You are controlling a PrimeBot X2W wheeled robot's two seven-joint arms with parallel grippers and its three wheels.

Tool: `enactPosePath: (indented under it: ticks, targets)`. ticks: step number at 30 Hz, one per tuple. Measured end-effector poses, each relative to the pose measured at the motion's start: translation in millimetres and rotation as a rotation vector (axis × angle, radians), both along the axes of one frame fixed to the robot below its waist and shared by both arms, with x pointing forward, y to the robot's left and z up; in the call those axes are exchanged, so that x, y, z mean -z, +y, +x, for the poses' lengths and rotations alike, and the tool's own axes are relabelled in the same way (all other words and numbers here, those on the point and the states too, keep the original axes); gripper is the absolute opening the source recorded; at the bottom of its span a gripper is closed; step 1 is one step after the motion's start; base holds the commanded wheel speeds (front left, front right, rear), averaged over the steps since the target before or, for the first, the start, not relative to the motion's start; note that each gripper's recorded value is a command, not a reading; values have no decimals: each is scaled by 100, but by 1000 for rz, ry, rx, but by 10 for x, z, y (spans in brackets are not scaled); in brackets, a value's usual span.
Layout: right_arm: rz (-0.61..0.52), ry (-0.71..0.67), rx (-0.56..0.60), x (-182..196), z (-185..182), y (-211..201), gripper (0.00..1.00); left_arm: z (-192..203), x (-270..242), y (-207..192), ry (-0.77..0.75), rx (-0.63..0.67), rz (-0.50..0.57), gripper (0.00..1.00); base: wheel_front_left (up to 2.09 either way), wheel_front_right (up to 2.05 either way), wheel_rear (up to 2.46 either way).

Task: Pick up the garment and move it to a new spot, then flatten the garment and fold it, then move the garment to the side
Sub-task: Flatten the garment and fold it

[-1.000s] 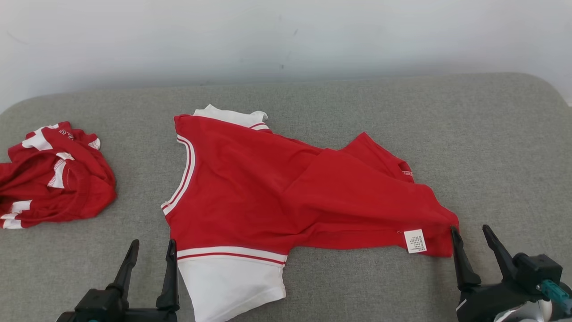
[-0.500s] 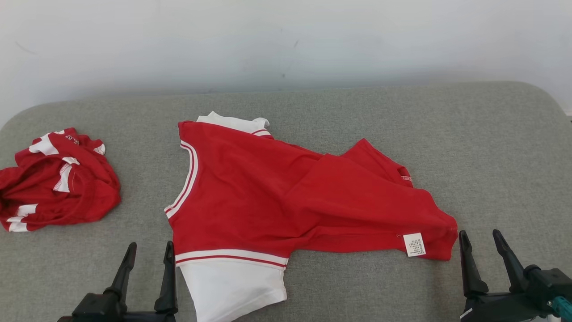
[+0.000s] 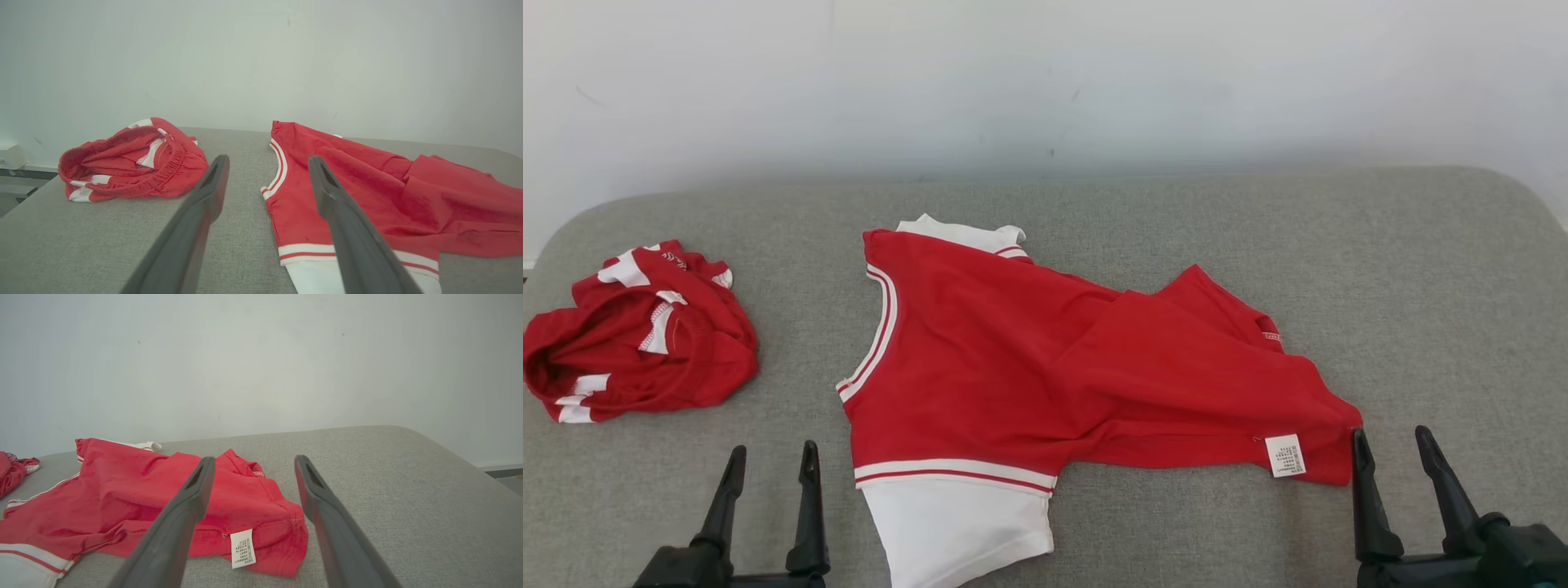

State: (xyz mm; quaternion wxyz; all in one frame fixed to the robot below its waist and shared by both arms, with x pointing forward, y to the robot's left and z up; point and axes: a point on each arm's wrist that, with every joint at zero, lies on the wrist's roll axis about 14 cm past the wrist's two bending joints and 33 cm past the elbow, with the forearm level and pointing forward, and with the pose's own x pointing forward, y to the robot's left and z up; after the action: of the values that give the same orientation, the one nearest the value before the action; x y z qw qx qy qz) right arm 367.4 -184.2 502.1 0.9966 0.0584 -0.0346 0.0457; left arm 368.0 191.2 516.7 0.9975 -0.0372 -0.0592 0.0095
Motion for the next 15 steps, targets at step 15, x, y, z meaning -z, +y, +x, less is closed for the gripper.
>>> enactPosePath:
  ticks: [15]
  targets:
    - [-12, -21, -55, -64, -117, 199, 100, -132, -26, 176, -6, -58, 21, 100, 0, 0, 0]
